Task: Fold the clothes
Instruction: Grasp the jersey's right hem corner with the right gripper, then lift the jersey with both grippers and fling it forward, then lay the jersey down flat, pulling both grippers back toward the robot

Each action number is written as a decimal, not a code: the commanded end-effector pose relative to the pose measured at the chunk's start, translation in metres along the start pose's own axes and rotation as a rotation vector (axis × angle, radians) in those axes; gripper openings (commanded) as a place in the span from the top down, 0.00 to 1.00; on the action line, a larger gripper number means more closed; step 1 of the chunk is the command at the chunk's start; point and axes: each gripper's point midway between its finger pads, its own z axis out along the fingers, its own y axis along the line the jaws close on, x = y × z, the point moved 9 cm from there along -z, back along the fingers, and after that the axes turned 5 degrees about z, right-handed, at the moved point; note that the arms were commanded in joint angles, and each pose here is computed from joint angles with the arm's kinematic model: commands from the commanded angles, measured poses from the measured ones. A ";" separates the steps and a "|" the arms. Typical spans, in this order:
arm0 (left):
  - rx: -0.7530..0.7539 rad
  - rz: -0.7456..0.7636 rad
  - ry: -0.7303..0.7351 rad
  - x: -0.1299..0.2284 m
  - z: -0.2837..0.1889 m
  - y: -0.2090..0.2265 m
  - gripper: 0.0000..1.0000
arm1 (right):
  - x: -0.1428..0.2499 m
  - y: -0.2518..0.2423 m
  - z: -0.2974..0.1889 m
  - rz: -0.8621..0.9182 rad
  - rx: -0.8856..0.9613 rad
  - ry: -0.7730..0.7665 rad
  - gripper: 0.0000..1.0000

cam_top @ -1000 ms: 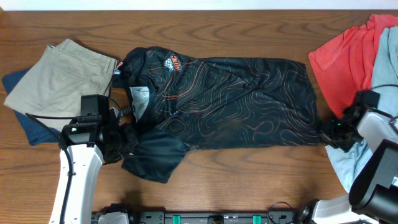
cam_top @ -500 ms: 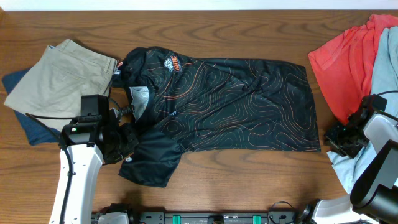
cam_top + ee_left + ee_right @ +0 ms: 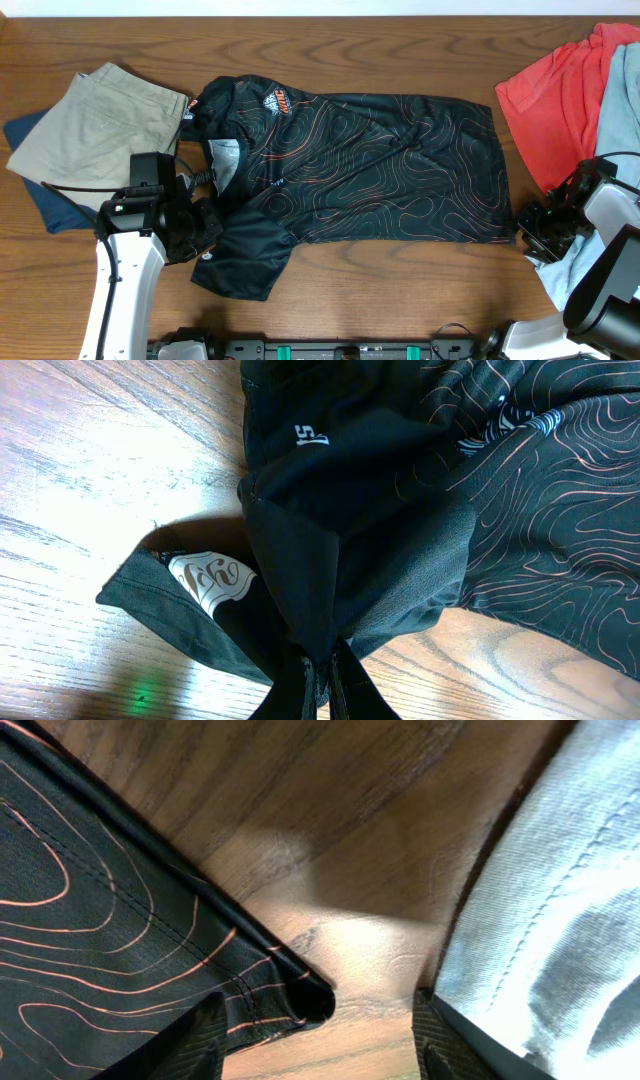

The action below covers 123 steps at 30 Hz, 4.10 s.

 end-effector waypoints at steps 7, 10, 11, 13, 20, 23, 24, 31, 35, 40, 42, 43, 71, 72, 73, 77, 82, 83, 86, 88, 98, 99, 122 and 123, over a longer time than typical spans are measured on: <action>-0.007 0.000 0.003 -0.001 0.000 0.001 0.94 | 0.007 0.006 0.012 -0.033 -0.037 0.032 0.51; -0.007 0.000 0.003 -0.001 0.000 0.001 0.94 | 0.012 0.009 0.016 -0.051 -0.034 0.043 0.51; -0.007 0.000 0.003 -0.001 0.000 0.001 0.93 | 0.014 0.011 0.018 -0.059 -0.032 0.047 0.51; -0.007 0.000 0.003 -0.001 0.000 0.001 0.94 | 0.017 0.012 0.020 -0.061 -0.027 0.056 0.51; -0.007 0.000 0.003 -0.001 0.000 0.001 0.94 | 0.017 0.012 0.022 -0.065 -0.029 0.048 0.67; -0.008 0.000 0.004 -0.001 0.000 0.001 0.93 | 0.017 0.012 0.022 -0.066 -0.029 0.048 0.95; -0.007 0.000 0.004 -0.001 0.000 0.001 0.94 | 0.017 0.012 0.022 -0.066 -0.030 0.046 0.99; -0.007 0.001 0.002 -0.001 0.000 0.001 0.94 | 0.014 0.023 0.019 -0.087 -0.133 0.050 0.99; 0.003 0.027 -0.026 -0.005 -0.003 -0.001 0.94 | 0.005 0.040 -0.004 -0.133 -0.250 0.046 0.99; 0.034 0.089 -0.128 -0.021 -0.033 -0.015 0.94 | -0.006 0.059 -0.066 -0.214 -0.288 -0.040 0.99; 0.052 0.104 -0.180 -0.027 -0.050 -0.023 0.94 | -0.005 0.065 -0.100 -0.251 -0.309 -0.106 0.99; 0.062 0.112 -0.210 -0.030 -0.061 -0.027 0.94 | -0.004 0.067 -0.112 -0.269 -0.316 -0.134 0.99; 0.298 0.301 -1.012 0.035 -0.333 -0.075 0.94 | 0.140 0.041 -0.413 -0.381 -0.364 -1.151 0.99; 0.297 0.300 -1.010 0.033 -0.332 -0.075 0.94 | 0.138 0.042 -0.411 -0.380 -0.361 -1.141 0.99; 0.296 0.299 -1.003 0.030 -0.331 -0.076 0.94 | 0.135 0.043 -0.410 -0.379 -0.357 -1.130 0.99; 0.270 0.282 -0.928 0.005 -0.316 -0.082 0.94 | 0.112 0.055 -0.397 -0.420 -0.355 -1.033 0.99; 0.247 0.262 -0.791 -0.042 -0.284 -0.093 0.94 | 0.071 0.076 -0.374 -0.450 -0.378 -0.877 0.99; 0.249 0.261 -0.765 -0.053 -0.277 -0.096 0.94 | 0.063 0.080 -0.370 -0.451 -0.374 -0.855 0.99; 0.246 0.262 -0.721 -0.092 -0.253 -0.107 0.94 | 0.033 0.101 -0.354 -0.472 -0.372 -0.806 0.99; 0.249 0.277 -0.724 -0.122 -0.237 -0.117 0.94 | 0.011 0.120 -0.344 -0.500 -0.381 -0.799 0.99; 0.380 0.319 -1.020 -0.234 -0.209 -0.157 0.94 | -0.063 0.207 -0.360 -0.426 -0.710 -1.086 0.99; 0.411 0.309 -1.072 -0.239 -0.217 -0.160 0.94 | -0.062 0.212 -0.371 -0.433 -0.758 -1.142 0.99; 0.290 0.290 -0.460 -0.156 -0.201 -0.144 0.94 | -0.032 0.159 -0.334 -0.399 -0.240 -0.923 0.99; 0.256 0.293 -0.374 -0.152 -0.186 -0.141 0.94 | -0.033 0.157 -0.323 -0.408 -0.205 -0.864 0.99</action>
